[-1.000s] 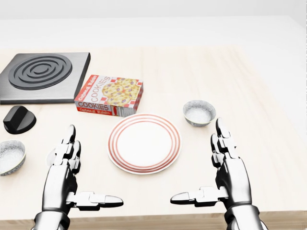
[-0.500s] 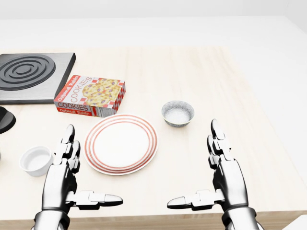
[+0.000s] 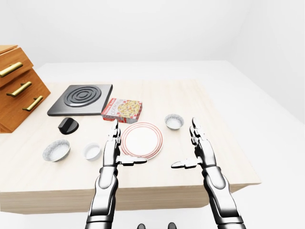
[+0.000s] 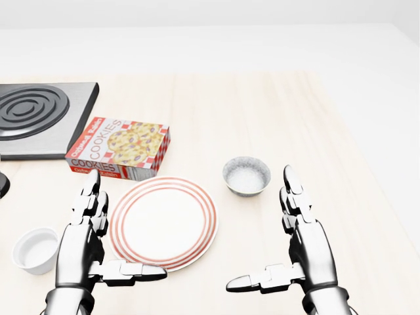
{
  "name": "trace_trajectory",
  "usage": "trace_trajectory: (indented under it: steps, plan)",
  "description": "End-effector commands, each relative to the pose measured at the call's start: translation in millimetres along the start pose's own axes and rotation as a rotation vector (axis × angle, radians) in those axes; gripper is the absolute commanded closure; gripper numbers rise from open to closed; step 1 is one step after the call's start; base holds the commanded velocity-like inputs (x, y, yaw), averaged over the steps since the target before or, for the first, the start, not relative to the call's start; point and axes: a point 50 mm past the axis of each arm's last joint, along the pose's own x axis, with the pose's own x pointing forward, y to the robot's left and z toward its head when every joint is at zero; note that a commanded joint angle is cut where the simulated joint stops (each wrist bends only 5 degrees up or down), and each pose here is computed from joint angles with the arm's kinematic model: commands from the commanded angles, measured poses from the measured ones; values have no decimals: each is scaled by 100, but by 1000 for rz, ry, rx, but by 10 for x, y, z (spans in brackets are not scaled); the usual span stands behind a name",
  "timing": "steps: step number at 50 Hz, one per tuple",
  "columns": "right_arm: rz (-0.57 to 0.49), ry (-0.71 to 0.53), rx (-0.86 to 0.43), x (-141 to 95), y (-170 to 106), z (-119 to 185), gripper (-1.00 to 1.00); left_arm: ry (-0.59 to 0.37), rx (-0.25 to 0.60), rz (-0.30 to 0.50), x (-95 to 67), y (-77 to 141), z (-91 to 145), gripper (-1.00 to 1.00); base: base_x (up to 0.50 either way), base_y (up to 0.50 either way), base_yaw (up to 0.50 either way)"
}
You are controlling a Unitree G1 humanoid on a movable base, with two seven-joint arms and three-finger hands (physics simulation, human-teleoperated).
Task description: Pick the akita bowl next to the plate and place it on the plate.
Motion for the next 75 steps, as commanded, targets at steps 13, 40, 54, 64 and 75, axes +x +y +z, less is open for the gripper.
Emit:
trace_trajectory:
  steps: [13,40,54,64,75]
  plan:
    - [1,2,-2,-6,4,-3,-100,-2,0,0,2,0,2,-100,25,0,0]
    - [2,-1,-9,-9,7,3,-100,-19,-2,17,29,47,80,-100,23,0,0]
    - [-1,21,-3,-16,2,-48,-100,-128,-19,92,100,242,511,-100,5,0,0]
    - [-2,15,-5,-20,2,-34,-100,-345,-35,240,126,667,1081,-100,0,0,0]
    - [-5,28,-13,-17,1,-63,-100,-352,-28,331,155,952,1139,-100,0,0,0]
